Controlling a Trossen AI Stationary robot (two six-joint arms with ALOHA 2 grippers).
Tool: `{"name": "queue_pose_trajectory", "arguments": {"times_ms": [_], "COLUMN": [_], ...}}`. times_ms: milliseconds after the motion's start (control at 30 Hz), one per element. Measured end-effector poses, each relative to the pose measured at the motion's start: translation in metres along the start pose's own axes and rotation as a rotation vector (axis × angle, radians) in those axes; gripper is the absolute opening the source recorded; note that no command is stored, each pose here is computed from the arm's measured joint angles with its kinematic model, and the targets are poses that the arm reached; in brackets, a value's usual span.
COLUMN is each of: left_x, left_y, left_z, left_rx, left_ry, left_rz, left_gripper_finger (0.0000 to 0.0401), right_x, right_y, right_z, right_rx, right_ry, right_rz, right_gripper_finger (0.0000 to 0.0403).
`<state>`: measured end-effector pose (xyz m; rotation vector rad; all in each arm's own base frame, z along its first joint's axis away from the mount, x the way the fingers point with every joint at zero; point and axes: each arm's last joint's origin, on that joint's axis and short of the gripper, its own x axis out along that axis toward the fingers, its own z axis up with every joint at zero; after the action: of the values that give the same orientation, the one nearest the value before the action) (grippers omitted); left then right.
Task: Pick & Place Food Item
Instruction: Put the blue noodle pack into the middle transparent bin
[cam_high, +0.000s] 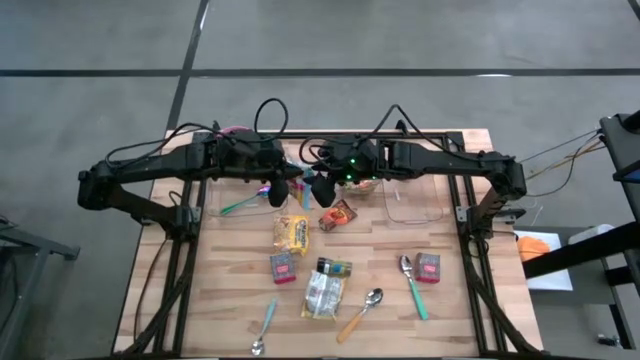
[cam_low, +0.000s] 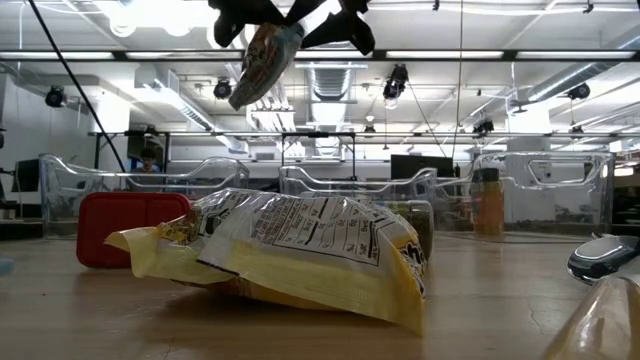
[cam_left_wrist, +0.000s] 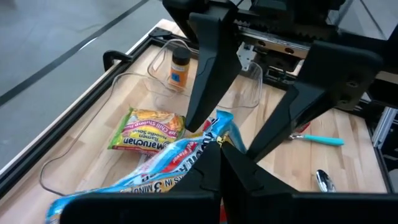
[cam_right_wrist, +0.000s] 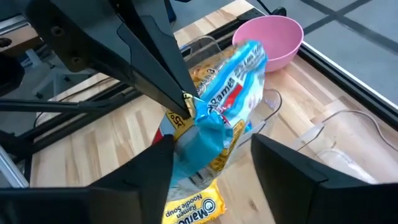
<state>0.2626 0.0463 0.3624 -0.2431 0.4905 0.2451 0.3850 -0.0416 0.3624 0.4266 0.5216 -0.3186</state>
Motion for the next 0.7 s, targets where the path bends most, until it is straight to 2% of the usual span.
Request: {"name": "queue_pose_trajectory", "arguments": {"times_ms": [333,600,700], "left_x": [0.0000,0.0000,0.0000], "left_y": [-0.0002,-0.0003,0.0000], "left_z": [0.0000,0.0000,0.0001], "left_rx": [0.002,-0.016,-0.029], "left_ry": [0.001,0.002,-0.001], "left_rz": [-0.008,-0.009,0.000], "left_gripper_finger": [0.0000,0.0002,0.0018], "right_x": [0.0001,0.0001,0.0001], "right_y": [-0.0009,-0.0008,-0.0007], "right_z": [0.0003,0.0003,0.0000], "right_rx": [-0.055,-0.058,-0.055], "right_ry": [-0.001,0.000,0.004], "right_rz": [-0.006,-0.004,0.001], "right_gripper_finger": [0.0024,0.0009,0.0008]}}
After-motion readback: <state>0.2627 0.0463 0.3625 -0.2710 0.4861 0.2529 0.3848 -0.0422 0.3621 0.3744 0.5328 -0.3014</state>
